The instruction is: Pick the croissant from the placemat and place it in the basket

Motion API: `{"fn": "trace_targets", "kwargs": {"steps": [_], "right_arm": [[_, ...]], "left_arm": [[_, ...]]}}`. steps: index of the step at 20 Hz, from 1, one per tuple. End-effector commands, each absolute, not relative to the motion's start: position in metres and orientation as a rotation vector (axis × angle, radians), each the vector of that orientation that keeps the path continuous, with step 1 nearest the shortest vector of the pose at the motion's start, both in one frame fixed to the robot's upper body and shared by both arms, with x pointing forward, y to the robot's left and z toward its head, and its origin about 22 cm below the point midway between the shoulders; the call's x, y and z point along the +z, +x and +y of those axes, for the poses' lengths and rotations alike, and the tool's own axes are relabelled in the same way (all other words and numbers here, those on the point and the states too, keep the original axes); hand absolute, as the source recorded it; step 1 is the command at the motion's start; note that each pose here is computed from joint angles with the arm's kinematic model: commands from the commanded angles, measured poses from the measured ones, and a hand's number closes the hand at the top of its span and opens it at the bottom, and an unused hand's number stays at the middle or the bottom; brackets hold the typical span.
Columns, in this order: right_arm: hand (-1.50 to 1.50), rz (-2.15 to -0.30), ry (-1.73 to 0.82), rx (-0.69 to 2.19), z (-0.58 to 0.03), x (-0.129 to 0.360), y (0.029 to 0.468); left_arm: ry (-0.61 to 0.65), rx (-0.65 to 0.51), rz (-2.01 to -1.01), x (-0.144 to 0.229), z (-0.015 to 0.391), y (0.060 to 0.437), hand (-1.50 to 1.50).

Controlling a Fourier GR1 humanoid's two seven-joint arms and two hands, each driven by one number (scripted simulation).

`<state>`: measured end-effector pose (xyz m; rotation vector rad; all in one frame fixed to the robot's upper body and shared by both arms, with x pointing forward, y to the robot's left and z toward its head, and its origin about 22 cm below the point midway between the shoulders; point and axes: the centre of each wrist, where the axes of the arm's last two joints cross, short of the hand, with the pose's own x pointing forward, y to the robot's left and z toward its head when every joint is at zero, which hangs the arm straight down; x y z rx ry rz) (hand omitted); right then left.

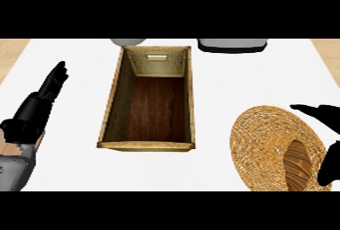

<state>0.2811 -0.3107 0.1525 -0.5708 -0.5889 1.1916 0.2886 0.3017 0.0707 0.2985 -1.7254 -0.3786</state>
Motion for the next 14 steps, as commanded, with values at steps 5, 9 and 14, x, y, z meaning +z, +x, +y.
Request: {"fn": "trace_targets", "kwargs": {"steps": [5,9,14], "right_arm": [[-1.50,-0.550,-0.617,1.203,-0.319,0.127,0.278],[-1.50,-0.563,-0.622,1.194,-0.315,0.098,0.269],[-1.50,-0.595,-0.618,1.214,-0.336,0.086,0.257]], "left_arm": [[0.309,-0.371,-1.729,0.081,0.302,0.292,0.00],[0.277,-0.363,-1.724,0.078,0.292,0.288,0.00],[0.314,-0.367,-1.720,0.072,0.290,0.284,0.00]]}}
